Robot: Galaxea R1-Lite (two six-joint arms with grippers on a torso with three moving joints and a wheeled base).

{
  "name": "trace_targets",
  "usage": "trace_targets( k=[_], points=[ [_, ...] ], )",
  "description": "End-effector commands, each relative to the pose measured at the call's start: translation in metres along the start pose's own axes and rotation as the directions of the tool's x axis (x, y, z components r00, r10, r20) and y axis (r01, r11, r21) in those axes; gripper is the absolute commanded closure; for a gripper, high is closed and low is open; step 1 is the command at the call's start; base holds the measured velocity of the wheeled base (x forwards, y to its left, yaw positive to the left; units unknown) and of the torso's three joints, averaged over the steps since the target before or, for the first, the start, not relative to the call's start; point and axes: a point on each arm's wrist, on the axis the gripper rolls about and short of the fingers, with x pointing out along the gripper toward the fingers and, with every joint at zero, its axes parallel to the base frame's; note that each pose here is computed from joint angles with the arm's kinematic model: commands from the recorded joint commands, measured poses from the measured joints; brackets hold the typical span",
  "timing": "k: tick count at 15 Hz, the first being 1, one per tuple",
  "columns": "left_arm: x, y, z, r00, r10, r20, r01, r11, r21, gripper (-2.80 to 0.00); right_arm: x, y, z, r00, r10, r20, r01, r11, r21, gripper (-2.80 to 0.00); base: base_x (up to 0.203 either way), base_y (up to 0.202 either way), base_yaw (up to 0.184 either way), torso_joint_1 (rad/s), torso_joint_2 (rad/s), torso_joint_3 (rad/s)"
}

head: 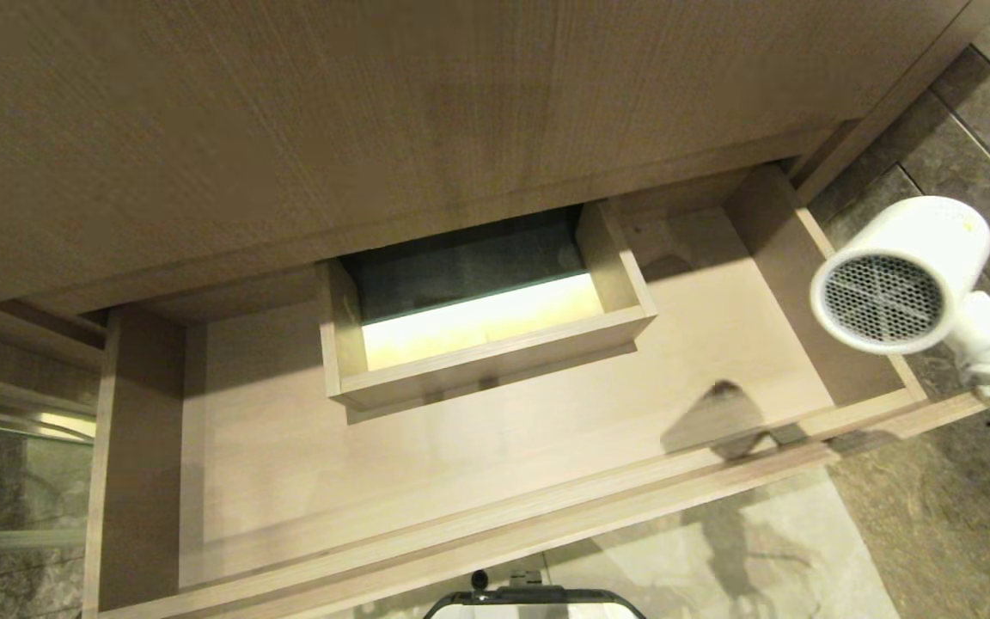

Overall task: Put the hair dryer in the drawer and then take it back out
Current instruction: Put it into the drawer

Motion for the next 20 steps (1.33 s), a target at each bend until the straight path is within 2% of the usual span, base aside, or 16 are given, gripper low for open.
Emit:
trace_targets(
  k=[1, 3, 5, 11, 14, 20],
  points=[
    [0.0, 0.0, 0.0, 1.0, 0.0, -0.001, 0.0, 1.0, 0.0, 0.0, 0.056, -0.017, 0.007, 0.991, 0.037, -0.129, -0.034, 0.999, 0.032, 0.0, 0.0, 0.0, 0.0, 0.0, 0.0, 0.0],
    [0.0, 0.0, 0.0, 1.0, 0.0, -0.001, 0.0, 1.0, 0.0, 0.0, 0.097, -0.032, 0.015, 0.985, 0.039, -0.169, -0.032, 0.998, 0.048, 0.0, 0.0, 0.0, 0.0, 0.0, 0.0, 0.0],
    [0.0, 0.0, 0.0, 1.0, 0.0, 0.0, 0.0, 1.0, 0.0, 0.0, 0.14, -0.049, 0.024, 0.985, 0.029, -0.173, -0.02, 0.998, 0.053, 0.0, 0.0, 0.0, 0.0, 0.0, 0.0, 0.0],
    [0.0, 0.0, 0.0, 1.0, 0.0, -0.001, 0.0, 1.0, 0.0, 0.0, 0.249, -0.09, 0.043, 0.996, -0.028, -0.079, 0.03, 0.999, 0.027, 0.0, 0.0, 0.0, 0.0, 0.0, 0.0, 0.0],
    [0.0, 0.0, 0.0, 1.0, 0.0, 0.0, 0.0, 1.0, 0.0, 0.0, 0.278, -0.095, 0.037, 0.998, -0.037, -0.06, 0.036, 0.999, -0.007, 0.0, 0.0, 0.0, 0.0, 0.0, 0.0, 0.0],
    [0.0, 0.0, 0.0, 1.0, 0.0, 0.0, 0.0, 1.0, 0.0, 0.0, 0.3, -0.097, 0.025, 0.997, -0.033, -0.076, 0.032, 0.999, -0.005, 0.0, 0.0, 0.0, 0.0, 0.0, 0.0, 0.0]
  ],
)
